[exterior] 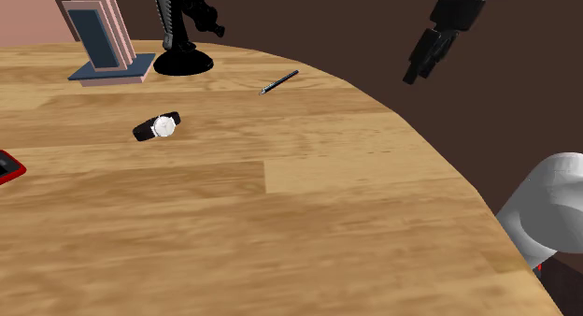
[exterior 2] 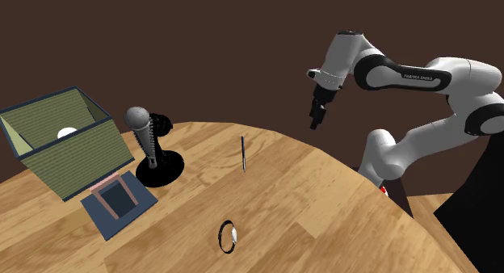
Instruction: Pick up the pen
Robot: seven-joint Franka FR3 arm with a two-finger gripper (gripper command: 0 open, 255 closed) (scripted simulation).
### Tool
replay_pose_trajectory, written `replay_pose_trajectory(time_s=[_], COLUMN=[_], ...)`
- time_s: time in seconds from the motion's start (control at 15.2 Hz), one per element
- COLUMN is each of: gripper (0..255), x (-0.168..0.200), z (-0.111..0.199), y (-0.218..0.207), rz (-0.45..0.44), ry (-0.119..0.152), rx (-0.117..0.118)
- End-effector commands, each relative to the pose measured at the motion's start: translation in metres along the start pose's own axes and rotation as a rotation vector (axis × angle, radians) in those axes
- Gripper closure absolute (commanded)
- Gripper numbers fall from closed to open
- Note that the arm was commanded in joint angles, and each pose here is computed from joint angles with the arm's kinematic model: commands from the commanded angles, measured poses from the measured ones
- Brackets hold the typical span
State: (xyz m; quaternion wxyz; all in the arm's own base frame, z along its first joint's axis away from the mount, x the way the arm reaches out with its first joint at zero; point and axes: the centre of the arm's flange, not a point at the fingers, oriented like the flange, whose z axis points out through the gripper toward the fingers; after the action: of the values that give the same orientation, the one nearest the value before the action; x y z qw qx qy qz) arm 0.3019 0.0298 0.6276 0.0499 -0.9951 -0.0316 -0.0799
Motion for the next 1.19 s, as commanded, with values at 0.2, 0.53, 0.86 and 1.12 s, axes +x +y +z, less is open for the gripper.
replay_pose_trajectory(time_s=[0.2, 0.53, 0.86, 1.12], gripper=[0, 0, 0, 0], x=[0.011, 0.040, 0.080, 0.120], z=[0.002, 0.006, 0.013, 0.019], y=[-0.039, -0.100, -0.153, -0.189], rz=[0.126, 0.335, 0.544, 0.712], ry=[-0.029, -0.077, -0.125, -0.163], rx=[-0.001, -0.002, -0.003, -0.004])
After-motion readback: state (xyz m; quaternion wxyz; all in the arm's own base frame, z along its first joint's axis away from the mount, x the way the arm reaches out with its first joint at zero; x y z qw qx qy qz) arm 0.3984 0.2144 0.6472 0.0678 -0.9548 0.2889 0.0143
